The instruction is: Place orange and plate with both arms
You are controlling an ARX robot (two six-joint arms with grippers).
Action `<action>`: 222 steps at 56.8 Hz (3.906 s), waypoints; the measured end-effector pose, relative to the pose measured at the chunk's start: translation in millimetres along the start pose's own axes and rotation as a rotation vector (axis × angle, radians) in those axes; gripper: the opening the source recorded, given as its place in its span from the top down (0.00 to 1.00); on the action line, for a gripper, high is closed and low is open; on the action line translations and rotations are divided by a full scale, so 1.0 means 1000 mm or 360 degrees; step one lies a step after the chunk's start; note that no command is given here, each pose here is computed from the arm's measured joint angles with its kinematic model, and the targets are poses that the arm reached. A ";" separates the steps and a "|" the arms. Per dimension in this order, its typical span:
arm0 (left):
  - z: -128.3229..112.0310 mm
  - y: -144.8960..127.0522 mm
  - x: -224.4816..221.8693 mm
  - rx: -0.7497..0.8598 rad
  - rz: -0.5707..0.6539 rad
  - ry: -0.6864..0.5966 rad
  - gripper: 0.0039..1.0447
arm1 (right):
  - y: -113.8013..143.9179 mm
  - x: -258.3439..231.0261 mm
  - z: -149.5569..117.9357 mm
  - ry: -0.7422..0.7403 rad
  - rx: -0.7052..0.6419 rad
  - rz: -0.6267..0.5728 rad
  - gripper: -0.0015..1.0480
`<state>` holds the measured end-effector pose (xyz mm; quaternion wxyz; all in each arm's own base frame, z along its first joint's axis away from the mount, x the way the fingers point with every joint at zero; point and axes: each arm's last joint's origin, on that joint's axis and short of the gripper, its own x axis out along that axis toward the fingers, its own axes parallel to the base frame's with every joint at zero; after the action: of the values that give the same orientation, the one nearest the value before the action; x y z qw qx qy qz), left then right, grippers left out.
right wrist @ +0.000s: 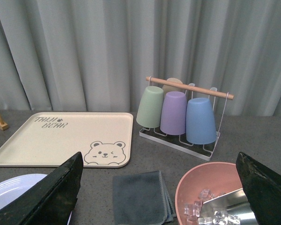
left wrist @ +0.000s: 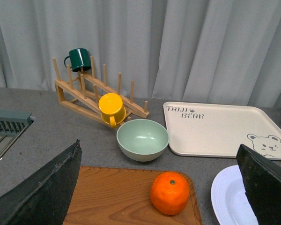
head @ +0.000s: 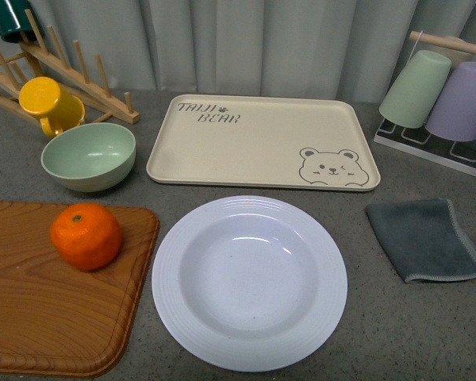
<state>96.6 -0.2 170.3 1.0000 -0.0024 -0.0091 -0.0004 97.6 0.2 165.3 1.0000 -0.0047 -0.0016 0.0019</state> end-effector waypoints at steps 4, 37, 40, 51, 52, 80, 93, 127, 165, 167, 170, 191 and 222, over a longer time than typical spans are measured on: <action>0.000 0.000 0.000 0.0000 0.0000 0.0000 0.06 | 0.000 0.000 0.000 0.0000 0.0000 0.0000 0.09; 0.000 0.000 0.000 0.0000 0.0000 0.0000 0.06 | 0.000 0.000 0.000 0.0000 0.0000 0.0000 0.09; 0.000 0.000 0.000 0.0000 0.0000 0.0001 0.06 | 0.000 0.000 0.000 0.0000 0.0000 0.0000 0.09; 0.000 0.000 0.000 0.0000 0.0000 0.0000 0.06 | 0.000 0.000 0.000 0.0000 0.0000 0.0000 0.09; 0.000 0.000 0.000 0.0000 0.0000 0.0000 0.06 | 0.000 0.000 0.000 0.0000 0.0000 0.0000 0.09; 0.000 0.000 0.000 0.0000 0.0000 0.0000 0.06 | 0.000 0.000 0.000 0.0000 0.0000 0.0000 0.09; -0.004 0.000 0.001 -0.0057 0.0136 0.0124 0.06 | 0.000 0.000 0.000 0.0000 0.0000 -0.0001 0.09; 0.006 -0.024 0.100 -0.0189 0.0028 0.0514 0.06 | 0.000 0.000 0.000 -0.0001 0.0000 -0.0001 0.09; -0.055 -0.039 0.179 -0.0050 -0.0081 0.1077 0.06 | 0.000 0.000 0.000 -0.0001 0.0000 -0.0001 0.09; -0.056 -0.039 0.180 -0.0054 -0.0095 0.1095 0.06 | 0.000 0.000 0.000 -0.0001 0.0000 -0.0001 0.09; -0.058 -0.040 0.182 -0.0059 -0.0117 0.1118 0.06 | 0.000 0.000 0.000 -0.0001 0.0000 -0.0002 0.09; -0.074 -0.043 0.202 -0.0010 -0.0227 0.1276 0.06 | 0.000 0.000 0.000 -0.0001 0.0000 -0.0001 0.09; -0.099 -0.044 0.219 -0.0008 -0.0228 0.1376 0.06 | 0.000 0.000 0.000 -0.0001 0.0000 -0.0001 0.09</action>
<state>317.1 -45.2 75.9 0.9092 -0.0038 0.4102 -0.0707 97.6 0.2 165.4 1.0000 -0.0047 -0.0018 0.0015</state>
